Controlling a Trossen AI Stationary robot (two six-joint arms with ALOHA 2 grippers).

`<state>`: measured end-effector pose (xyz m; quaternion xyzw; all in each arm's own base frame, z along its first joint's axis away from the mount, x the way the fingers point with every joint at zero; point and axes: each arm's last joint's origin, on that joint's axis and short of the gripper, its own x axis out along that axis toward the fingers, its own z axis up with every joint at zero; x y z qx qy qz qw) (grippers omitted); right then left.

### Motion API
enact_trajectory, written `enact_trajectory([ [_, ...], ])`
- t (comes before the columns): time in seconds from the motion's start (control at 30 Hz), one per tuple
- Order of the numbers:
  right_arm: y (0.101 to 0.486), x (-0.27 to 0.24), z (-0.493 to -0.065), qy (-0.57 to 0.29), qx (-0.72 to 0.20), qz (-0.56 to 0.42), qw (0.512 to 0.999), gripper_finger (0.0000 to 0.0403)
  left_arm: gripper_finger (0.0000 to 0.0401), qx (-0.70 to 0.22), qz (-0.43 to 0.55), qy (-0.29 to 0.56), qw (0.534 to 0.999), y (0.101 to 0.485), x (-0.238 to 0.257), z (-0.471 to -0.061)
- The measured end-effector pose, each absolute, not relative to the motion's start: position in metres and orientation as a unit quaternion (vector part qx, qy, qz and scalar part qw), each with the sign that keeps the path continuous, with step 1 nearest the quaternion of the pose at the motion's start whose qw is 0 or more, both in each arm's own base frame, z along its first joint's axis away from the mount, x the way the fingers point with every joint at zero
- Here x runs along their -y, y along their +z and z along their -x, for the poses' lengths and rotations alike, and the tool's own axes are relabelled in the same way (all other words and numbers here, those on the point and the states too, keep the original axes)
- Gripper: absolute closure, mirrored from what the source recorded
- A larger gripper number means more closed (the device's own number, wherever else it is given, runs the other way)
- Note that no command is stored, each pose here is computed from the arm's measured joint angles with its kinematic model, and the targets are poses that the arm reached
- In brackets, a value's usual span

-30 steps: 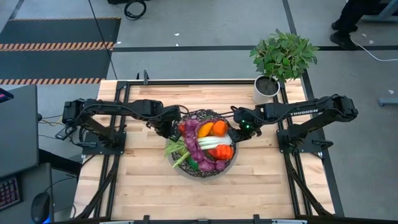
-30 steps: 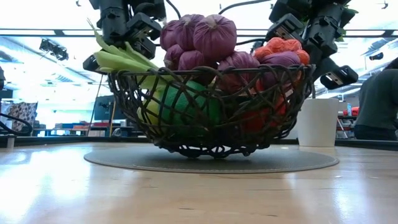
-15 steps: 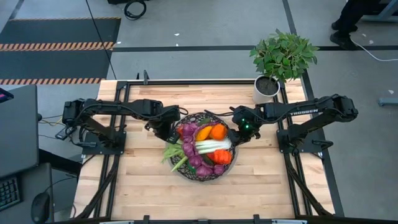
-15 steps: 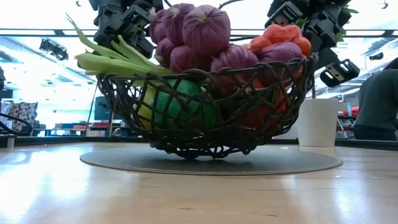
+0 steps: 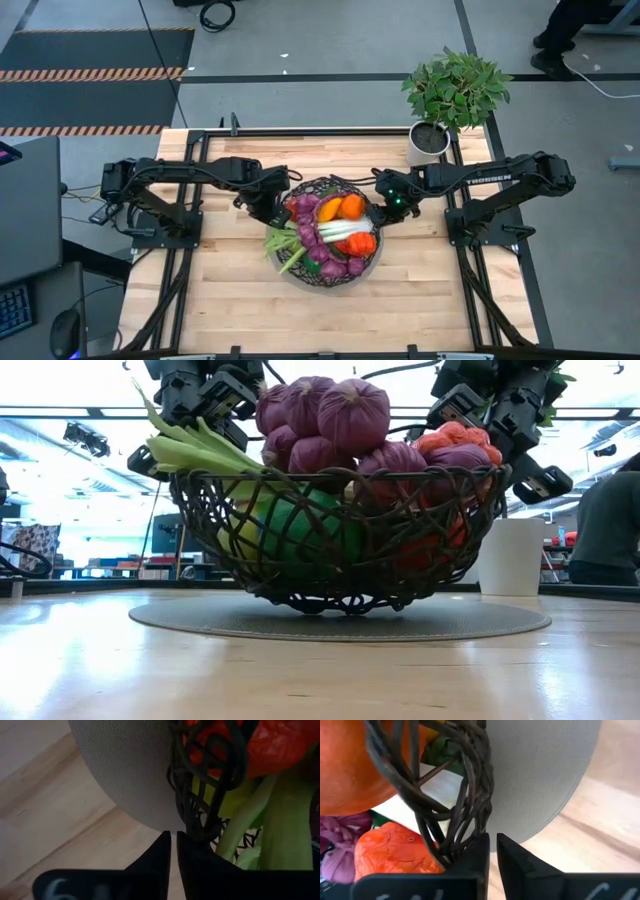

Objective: Build produce basket
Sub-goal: Adjust the black wire basket in the center

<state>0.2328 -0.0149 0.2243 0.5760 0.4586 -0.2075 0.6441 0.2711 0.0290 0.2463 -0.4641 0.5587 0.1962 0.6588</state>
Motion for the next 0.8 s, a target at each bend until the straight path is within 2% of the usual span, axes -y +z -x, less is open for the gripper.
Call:
enact_trajectory([
  [0.2,0.223,0.017,-0.231,-0.238,-0.453,-0.549,0.661,0.0330,0.0339,-0.554,0.439,0.218,0.673,0.246,-0.031,-0.271],
  [0.37,0.221,0.019,-0.228,-0.270,-0.455,-0.517,0.673,0.0322,0.0326,-0.551,0.333,0.246,0.725,0.245,-0.032,-0.271],
  [0.47,0.219,0.019,-0.224,-0.279,-0.469,-0.504,0.669,0.0326,0.0323,-0.558,0.294,0.253,0.734,0.245,-0.032,-0.269],
  [0.6,0.217,0.018,-0.219,-0.287,-0.490,-0.493,0.659,0.0333,0.0323,-0.571,0.282,0.256,0.727,0.244,-0.033,-0.266],
  [0.8,0.217,0.013,-0.219,-0.265,-0.507,-0.503,0.648,0.0351,0.0324,-0.608,0.304,0.239,0.693,0.243,-0.026,-0.259],
])
